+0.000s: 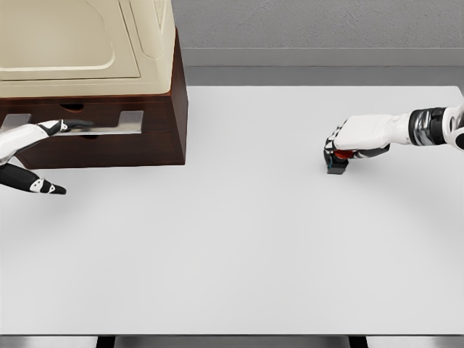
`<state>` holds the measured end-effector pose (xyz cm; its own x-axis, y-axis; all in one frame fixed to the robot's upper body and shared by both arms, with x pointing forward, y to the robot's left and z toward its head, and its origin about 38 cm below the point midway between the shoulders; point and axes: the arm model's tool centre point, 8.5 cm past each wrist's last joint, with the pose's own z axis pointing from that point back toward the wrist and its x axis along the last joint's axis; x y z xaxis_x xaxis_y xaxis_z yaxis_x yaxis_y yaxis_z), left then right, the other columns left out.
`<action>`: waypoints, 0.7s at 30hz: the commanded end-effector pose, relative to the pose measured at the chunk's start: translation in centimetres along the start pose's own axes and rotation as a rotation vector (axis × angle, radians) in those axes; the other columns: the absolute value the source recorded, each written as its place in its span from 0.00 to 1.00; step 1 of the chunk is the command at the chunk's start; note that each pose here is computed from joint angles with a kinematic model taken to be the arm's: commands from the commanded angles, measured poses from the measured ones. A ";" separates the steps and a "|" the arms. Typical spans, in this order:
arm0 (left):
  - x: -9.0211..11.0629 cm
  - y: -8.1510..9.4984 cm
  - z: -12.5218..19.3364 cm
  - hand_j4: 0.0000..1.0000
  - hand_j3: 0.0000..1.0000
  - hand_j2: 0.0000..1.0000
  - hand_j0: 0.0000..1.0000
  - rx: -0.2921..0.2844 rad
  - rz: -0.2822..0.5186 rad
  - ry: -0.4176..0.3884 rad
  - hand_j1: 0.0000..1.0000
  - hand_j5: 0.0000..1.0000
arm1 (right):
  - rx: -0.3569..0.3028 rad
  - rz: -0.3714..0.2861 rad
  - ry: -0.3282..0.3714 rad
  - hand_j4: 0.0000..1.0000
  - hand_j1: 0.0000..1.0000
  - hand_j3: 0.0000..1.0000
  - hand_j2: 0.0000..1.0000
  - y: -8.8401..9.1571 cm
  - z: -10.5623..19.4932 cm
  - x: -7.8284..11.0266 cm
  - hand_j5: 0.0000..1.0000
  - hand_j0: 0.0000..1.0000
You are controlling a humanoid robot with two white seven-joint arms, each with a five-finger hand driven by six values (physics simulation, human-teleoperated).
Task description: Open the cabinet drawer with left arm, and place a switch into the drawer with right arm
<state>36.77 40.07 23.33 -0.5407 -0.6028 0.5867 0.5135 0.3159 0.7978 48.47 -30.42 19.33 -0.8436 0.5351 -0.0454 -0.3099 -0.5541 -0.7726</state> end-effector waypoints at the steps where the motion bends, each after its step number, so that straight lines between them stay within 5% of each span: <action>1: 0.0 0.0 0.1 1.00 1.00 1.00 1.00 -0.004 0.007 0.002 1.00 1.00 | -0.004 -0.002 0.000 0.52 0.52 0.52 0.52 -0.1 0.0 0.0 0.52 0.52; 21: 1.1 0.6 1.2 1.00 1.00 1.00 1.00 -0.074 0.004 -0.011 1.00 1.00 | -0.096 -0.006 -0.010 0.49 0.49 0.49 0.49 -2.3 0.4 0.3 0.49 0.49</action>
<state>35.81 40.38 24.25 -0.5469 -0.5994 0.5845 0.5603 0.2566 0.7875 48.67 -29.56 20.85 -0.8458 0.5319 -0.0405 -0.2778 -0.5039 -0.8179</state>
